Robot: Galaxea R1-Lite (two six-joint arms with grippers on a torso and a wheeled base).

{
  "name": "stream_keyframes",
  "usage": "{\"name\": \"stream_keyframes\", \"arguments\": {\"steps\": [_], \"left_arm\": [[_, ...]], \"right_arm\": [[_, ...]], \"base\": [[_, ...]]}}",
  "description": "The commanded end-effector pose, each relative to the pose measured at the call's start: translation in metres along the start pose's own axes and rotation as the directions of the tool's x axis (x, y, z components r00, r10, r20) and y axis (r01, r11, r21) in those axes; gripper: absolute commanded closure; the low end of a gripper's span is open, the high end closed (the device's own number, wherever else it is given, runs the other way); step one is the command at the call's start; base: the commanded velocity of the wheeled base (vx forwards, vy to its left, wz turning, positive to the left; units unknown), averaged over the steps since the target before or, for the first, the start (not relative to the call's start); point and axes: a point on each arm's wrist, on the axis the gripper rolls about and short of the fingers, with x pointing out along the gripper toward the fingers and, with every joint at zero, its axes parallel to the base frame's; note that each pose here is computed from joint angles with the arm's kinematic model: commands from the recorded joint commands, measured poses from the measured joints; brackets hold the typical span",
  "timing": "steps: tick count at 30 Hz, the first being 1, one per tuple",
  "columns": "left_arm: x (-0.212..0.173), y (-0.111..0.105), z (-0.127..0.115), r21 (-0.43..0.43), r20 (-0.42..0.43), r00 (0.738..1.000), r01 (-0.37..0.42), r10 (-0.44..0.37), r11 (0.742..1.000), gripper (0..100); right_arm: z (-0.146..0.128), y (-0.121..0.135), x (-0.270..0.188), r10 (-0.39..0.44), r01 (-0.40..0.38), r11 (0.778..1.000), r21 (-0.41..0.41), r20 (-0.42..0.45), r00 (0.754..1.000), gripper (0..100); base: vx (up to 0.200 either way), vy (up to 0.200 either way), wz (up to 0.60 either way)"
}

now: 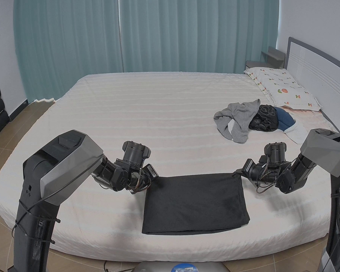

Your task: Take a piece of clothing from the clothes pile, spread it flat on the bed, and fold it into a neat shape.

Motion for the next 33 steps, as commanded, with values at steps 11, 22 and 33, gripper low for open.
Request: {"name": "stream_keyframes", "arguments": {"steps": [11,22,33], "left_arm": [[-0.002,0.000,0.001,-0.029,0.005,1.000,-0.003,0.003,1.000,100],[-0.002,0.000,0.001,-0.032,0.004,1.000,-0.004,0.004,0.999,0],[-0.019,0.004,0.017,-0.160,0.023,1.000,0.013,-0.009,0.987,0]], "right_arm": [[-0.001,-0.004,0.004,-0.008,0.008,1.000,0.005,-0.003,1.000,100],[-0.003,-0.001,0.004,-0.003,0.003,1.000,-0.001,-0.007,1.000,0],[0.003,0.026,-0.028,0.042,-0.041,0.999,-0.026,0.018,0.999,0]], "base": [[0.000,0.000,0.00],[0.000,0.000,0.00],[0.000,0.000,0.00]]}}
